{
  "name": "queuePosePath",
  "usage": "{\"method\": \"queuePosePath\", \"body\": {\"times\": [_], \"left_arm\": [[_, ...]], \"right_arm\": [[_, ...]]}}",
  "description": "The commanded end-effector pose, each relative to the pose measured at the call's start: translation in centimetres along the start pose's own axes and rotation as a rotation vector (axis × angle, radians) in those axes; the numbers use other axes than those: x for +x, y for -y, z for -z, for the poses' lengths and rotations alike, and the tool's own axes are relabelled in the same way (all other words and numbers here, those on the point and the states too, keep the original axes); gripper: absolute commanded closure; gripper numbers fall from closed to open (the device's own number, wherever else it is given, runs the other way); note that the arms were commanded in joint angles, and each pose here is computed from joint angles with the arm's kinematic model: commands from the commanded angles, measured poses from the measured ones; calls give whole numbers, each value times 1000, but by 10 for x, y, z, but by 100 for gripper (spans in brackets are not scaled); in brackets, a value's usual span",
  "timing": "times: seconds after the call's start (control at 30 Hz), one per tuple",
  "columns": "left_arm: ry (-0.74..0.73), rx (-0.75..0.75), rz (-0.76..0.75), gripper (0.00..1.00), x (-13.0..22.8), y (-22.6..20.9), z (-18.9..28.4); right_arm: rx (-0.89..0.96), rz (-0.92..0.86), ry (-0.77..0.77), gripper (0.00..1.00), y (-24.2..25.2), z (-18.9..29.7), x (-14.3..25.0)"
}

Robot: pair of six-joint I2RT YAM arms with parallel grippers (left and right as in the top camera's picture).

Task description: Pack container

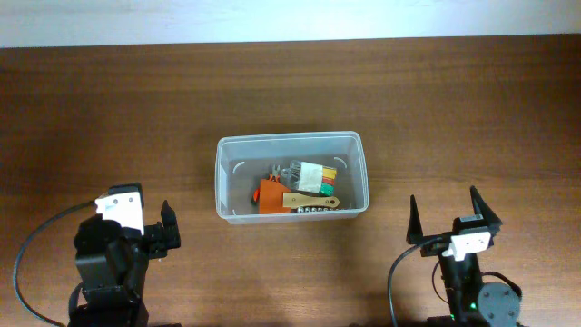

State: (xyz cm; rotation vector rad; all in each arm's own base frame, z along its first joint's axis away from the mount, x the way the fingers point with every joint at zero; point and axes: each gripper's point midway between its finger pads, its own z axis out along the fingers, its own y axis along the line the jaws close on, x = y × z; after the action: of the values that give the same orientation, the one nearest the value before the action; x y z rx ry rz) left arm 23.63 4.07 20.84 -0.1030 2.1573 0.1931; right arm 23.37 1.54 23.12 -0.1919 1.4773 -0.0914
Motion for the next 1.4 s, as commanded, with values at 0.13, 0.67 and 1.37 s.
{"method": "queuePosePath", "body": {"times": [0.13, 0.67, 1.37], "left_arm": [[1, -9, 8, 1, 1, -1, 0], [1, -9, 8, 1, 1, -1, 0], [8, -9, 9, 1, 0, -1, 1]], "right_arm": [[59, -7, -114, 1, 2, -6, 60], [48, -2, -169, 1, -1, -5, 77], [48, -2, -170, 1, -1, -5, 77]]}}
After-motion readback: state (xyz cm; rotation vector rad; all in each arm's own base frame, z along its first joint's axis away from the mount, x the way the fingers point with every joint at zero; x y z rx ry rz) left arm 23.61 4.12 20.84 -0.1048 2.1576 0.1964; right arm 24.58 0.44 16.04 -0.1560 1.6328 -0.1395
